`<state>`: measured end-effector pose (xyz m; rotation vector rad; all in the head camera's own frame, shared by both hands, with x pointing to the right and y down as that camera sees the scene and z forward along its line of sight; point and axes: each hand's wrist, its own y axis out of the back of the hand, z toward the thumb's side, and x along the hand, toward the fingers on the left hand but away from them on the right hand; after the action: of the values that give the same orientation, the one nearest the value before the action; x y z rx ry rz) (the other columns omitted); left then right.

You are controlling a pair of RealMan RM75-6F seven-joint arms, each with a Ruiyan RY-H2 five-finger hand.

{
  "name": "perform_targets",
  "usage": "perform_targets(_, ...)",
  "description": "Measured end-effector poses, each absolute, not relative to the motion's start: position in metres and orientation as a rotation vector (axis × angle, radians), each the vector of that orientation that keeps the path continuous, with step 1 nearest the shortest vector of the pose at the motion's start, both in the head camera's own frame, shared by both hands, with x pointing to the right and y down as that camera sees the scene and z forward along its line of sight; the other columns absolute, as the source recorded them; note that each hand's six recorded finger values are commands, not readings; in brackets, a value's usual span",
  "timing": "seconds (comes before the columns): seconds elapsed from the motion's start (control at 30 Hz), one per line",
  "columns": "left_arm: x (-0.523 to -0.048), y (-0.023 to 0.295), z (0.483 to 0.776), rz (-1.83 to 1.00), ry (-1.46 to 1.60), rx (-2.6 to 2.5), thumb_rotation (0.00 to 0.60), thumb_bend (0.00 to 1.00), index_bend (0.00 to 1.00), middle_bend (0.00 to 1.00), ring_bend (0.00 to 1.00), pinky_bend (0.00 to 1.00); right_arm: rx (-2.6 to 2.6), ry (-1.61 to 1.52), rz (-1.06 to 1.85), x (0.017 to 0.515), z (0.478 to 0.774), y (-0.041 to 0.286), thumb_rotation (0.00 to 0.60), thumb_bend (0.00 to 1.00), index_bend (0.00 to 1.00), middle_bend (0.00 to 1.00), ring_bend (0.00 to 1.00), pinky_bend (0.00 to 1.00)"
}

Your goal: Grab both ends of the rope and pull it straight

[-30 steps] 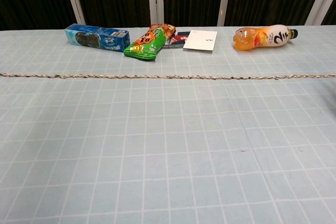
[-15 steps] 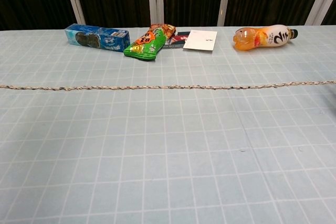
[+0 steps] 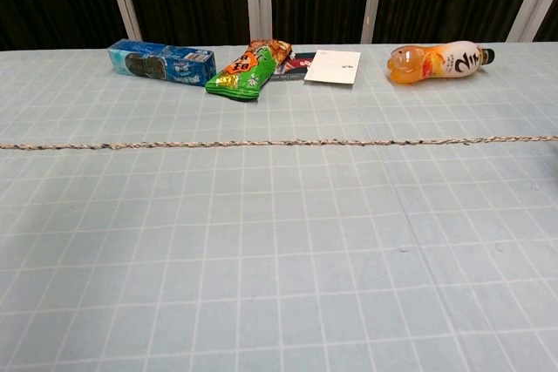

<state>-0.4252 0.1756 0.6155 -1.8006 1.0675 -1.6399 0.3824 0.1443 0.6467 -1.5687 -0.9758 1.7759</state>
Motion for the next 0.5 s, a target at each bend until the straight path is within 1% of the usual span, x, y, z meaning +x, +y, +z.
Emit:
perform_targets(0.03,-0.426,0.176,0.616,-1.643,1.061,-1.799,0.600,0.47,0.43,0.09,0.00,0.00,-1.571,-0.968,1.782,0.383,0.647,0.145,0.600,0.51,0.23,0.10,0.00,0.00)
perform_targets(0.13,-0.428,0.178,0.617,-1.657,1.048,-1.796,0.600,0.43,0.38,0.07,0.00,0.00,-1.570,-0.940,1.811,0.385,0.649,0.149,0.600,0.51,0.08,0.04,0.00,0.00)
perform_targets(0.2,-0.430,0.179,0.617,-1.667,1.039,-1.792,0.600,0.40,0.34,0.05,0.00,0.00,-1.569,-0.926,1.827,0.386,0.650,0.151,0.600,0.51,0.02,0.02,0.00,0.00)
perform_targets(0.37,-0.438,0.181,0.615,-1.691,1.024,-1.779,0.600,0.32,0.28,0.02,0.00,0.00,-1.578,-0.927,1.853,0.387,0.651,0.155,0.600,0.51,0.00,0.00,0.00,0.00)
perform_targets(0.47,-0.440,0.181,0.610,-1.684,1.030,-1.773,0.600,0.25,0.17,0.00,0.00,0.00,-1.593,-0.947,1.845,0.386,0.648,0.156,0.600,0.51,0.00,0.00,0.00,0.00)
perform_targets(0.5,-0.440,0.181,0.608,-1.674,1.034,-1.771,0.600,0.24,0.15,0.00,0.00,0.00,-1.600,-0.956,1.839,0.385,0.646,0.157,0.600,0.51,0.00,0.00,0.00,0.00)
